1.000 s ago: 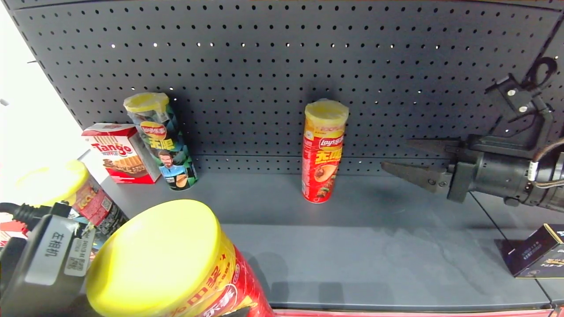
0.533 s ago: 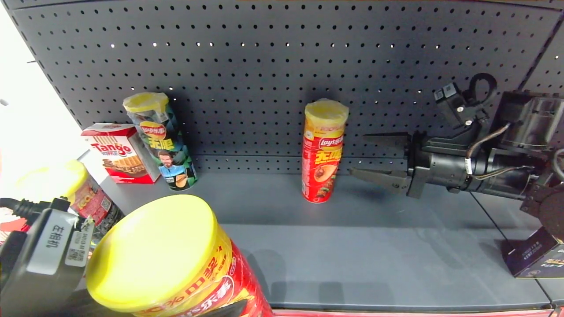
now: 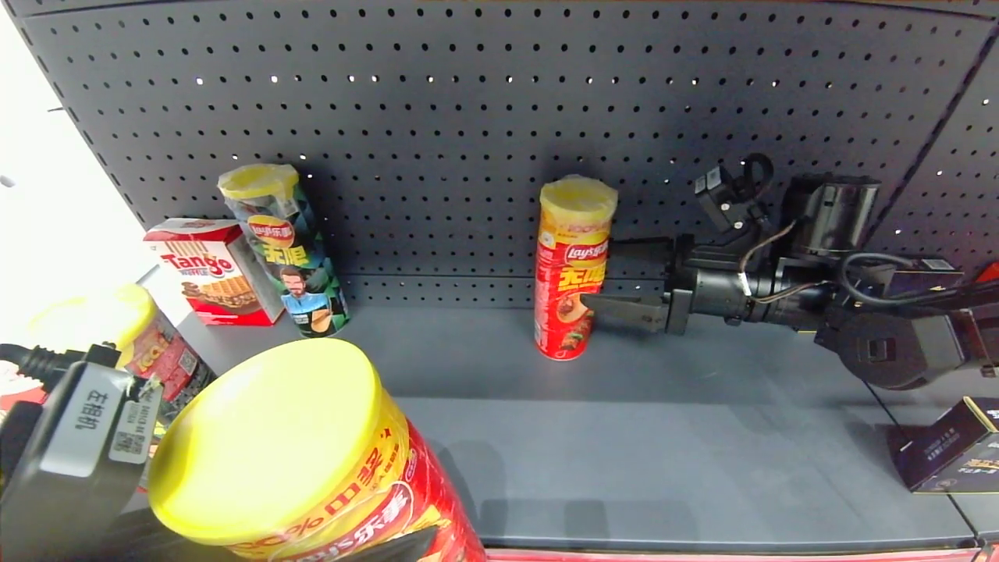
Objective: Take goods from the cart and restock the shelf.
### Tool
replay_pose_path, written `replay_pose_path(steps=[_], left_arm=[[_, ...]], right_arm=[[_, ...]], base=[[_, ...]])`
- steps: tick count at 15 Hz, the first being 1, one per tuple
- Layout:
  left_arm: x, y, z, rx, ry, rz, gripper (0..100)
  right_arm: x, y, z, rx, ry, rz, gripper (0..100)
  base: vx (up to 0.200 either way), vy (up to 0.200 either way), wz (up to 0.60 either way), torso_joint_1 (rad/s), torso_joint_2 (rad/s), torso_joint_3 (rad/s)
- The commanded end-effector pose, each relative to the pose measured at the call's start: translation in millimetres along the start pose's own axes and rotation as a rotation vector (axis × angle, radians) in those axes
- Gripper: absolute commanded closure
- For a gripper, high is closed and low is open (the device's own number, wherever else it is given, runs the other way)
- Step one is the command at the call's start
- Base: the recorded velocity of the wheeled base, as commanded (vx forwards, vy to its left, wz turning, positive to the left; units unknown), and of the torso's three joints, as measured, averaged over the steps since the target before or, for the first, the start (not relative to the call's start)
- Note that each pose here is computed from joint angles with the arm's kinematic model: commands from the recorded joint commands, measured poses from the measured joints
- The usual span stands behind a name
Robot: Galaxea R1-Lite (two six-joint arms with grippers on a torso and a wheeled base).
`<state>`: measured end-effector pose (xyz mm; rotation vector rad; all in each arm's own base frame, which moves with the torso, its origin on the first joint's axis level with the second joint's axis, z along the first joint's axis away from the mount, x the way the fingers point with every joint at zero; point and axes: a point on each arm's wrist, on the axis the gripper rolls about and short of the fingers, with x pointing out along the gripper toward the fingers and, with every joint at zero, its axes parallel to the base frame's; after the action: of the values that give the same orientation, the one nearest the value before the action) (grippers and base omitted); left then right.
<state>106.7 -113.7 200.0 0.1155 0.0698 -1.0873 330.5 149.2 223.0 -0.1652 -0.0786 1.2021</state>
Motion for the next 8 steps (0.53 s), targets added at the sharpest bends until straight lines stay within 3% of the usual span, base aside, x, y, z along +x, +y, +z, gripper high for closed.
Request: replay_pose_path(steps=[1,8], left_arm=[[0,0.1,0.4,-0.001,-0.001,0.001,100],[2,0.5,-0.7,-0.005,0.006,0.000,100]], right_arm=[[9,-7,-13,0.018,0.015,0.012,0],[23,-17,-38,0.029,0.014,0.055,0]], base=[[0.000,0.000,0.00,0.000,0.00,0.000],[0.000,0.000,0.00,0.000,0.00,0.000]])
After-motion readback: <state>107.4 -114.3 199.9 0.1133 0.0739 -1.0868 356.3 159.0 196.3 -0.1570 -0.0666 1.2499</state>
